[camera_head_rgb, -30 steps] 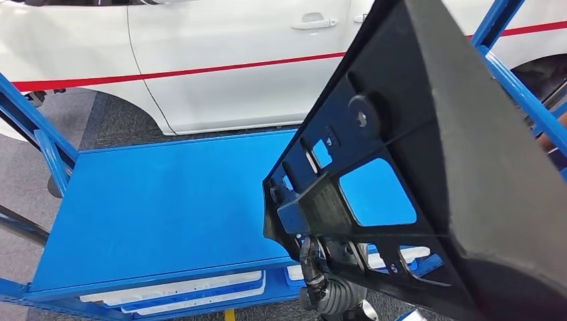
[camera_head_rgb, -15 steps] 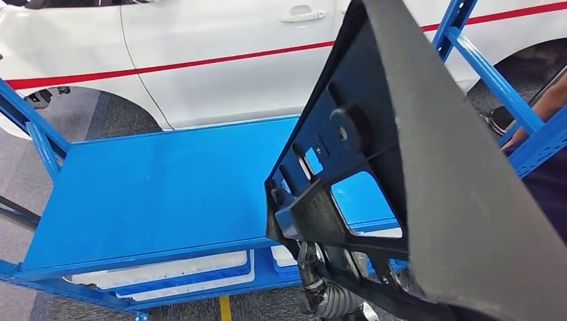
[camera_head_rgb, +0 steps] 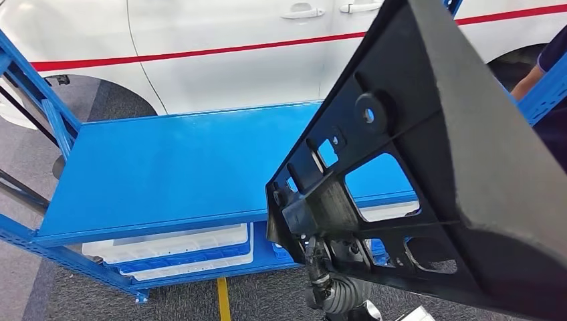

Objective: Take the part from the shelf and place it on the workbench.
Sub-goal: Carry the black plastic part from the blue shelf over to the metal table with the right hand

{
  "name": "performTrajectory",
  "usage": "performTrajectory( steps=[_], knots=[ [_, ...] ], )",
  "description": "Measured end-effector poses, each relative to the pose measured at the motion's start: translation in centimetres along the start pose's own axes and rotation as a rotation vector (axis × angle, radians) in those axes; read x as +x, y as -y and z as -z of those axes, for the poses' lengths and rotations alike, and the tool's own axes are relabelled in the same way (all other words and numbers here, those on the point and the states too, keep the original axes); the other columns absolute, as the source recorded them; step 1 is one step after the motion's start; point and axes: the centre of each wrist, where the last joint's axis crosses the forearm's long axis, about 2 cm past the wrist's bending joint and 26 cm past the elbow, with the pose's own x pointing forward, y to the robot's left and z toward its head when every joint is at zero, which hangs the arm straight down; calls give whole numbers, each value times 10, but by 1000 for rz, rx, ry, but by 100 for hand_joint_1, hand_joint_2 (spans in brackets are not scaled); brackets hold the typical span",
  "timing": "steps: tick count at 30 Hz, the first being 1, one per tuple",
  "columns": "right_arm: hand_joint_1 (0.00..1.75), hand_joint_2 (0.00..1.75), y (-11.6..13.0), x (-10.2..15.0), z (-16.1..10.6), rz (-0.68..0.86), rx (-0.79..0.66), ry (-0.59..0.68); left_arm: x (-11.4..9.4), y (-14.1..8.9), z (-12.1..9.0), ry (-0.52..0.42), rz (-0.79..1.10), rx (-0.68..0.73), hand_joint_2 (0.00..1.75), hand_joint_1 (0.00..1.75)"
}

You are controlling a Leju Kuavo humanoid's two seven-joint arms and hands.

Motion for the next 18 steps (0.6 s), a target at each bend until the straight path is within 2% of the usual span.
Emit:
performTrajectory(
  steps=[18],
  knots=[
    [175, 175, 8, 0, -14, -1, -30, -55, -1, 0, 0, 4, 14, -9, 175, 0]
  ],
)
